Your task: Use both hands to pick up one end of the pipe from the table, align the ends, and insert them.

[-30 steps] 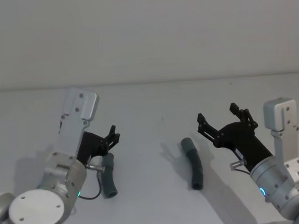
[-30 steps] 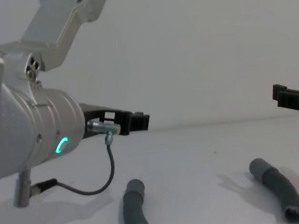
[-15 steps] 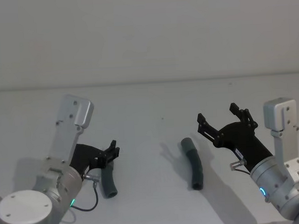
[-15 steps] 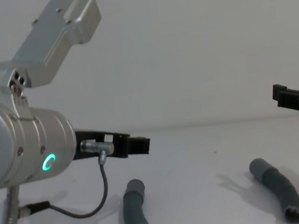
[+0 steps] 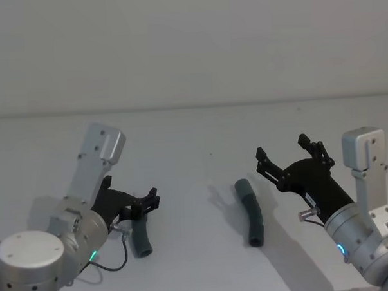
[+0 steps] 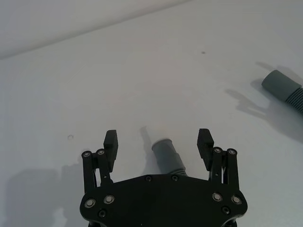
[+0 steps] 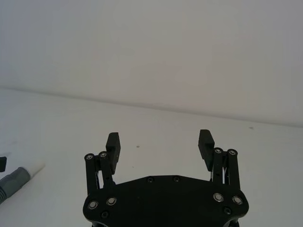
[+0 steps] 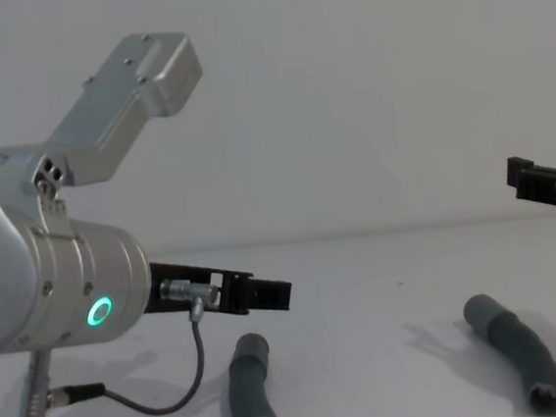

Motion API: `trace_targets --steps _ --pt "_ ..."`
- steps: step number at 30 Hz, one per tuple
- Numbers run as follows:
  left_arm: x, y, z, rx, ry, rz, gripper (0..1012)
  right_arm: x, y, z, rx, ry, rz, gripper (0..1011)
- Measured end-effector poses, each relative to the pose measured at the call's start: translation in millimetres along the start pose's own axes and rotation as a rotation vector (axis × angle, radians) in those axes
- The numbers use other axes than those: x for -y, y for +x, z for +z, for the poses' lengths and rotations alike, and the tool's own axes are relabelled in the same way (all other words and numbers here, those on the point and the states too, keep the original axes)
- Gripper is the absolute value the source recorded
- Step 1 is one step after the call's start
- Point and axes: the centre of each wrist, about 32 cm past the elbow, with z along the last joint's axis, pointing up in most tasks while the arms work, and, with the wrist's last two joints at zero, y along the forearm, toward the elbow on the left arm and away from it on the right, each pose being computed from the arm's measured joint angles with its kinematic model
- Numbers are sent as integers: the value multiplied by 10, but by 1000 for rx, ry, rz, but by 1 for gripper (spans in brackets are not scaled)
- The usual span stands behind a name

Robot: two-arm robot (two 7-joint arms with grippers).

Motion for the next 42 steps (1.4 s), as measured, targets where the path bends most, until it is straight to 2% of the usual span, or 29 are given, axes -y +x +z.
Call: trace_targets --steps 8,17,24,28,33,42 --pt "80 22 52 7 29 -19 1001 0 0 0 0 0 0 1004" --pt "121 -17 138 21 64 -26 1001 0 0 0 0 0 0 1004" --pt "116 -104 205 32 96 -24 1001 0 0 0 0 0 0 1004" --pt "100 -152 219 34 111 -17 1001 0 0 0 0 0 0 1004" --pt "75 -210 213 31 126 -9 1001 0 0 0 0 0 0 1004" --pt "18 -301 159 17 146 8 1001 0 0 0 0 0 0 1004"
